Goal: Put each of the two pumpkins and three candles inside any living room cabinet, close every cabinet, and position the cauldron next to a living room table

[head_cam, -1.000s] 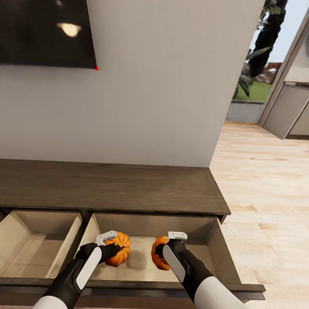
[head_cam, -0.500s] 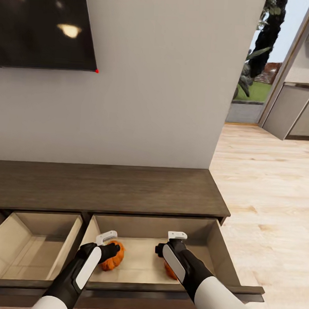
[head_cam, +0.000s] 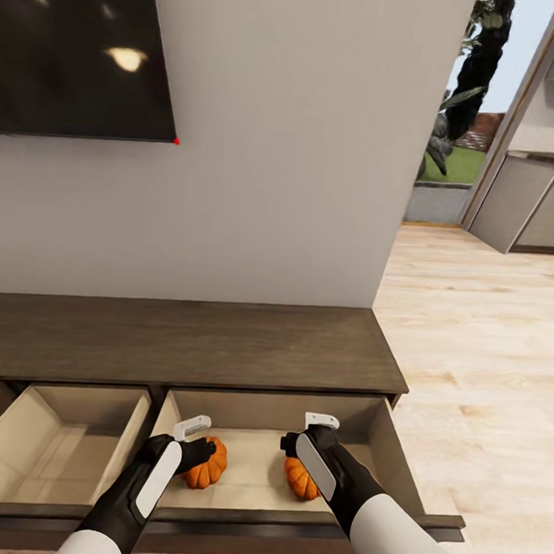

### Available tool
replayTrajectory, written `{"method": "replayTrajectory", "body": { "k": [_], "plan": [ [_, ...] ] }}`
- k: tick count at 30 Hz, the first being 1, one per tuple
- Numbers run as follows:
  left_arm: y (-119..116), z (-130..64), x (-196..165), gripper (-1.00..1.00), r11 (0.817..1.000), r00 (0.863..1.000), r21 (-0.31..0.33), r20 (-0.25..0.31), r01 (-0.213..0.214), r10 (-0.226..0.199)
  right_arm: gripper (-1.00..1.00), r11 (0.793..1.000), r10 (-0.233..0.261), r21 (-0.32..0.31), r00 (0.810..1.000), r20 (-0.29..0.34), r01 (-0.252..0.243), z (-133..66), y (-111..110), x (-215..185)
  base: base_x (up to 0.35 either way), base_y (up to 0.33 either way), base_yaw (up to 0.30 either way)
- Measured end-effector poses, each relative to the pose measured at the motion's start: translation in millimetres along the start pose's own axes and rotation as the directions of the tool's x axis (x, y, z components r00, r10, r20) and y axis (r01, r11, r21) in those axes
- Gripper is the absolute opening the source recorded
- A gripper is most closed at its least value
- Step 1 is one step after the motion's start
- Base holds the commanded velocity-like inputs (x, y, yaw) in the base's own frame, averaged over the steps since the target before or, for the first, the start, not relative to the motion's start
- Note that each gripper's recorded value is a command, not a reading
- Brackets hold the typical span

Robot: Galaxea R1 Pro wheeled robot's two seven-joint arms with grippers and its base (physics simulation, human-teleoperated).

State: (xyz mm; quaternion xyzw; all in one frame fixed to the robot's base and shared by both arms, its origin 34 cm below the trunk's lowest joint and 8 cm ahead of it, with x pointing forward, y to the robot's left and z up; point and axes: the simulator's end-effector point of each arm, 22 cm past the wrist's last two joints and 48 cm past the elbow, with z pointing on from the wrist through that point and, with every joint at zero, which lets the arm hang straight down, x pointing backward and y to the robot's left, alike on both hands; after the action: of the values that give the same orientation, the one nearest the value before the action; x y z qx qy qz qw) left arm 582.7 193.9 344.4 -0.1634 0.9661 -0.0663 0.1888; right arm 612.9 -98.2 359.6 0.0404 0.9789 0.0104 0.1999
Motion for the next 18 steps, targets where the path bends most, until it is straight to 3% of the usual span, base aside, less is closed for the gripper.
{"method": "replayTrajectory", "body": {
  "k": [18],
  "plan": [
    [-10, -32.7, -22, 1.0, 1.0, 1.0, -0.001, -0.001, 0.001, -0.001, 1.0, 1.0, 0.002, 0.002, 1.0, 0.003, -0.002, -33.4, 2, -26, -0.079, 0.0, 0.0]
  ]
}}
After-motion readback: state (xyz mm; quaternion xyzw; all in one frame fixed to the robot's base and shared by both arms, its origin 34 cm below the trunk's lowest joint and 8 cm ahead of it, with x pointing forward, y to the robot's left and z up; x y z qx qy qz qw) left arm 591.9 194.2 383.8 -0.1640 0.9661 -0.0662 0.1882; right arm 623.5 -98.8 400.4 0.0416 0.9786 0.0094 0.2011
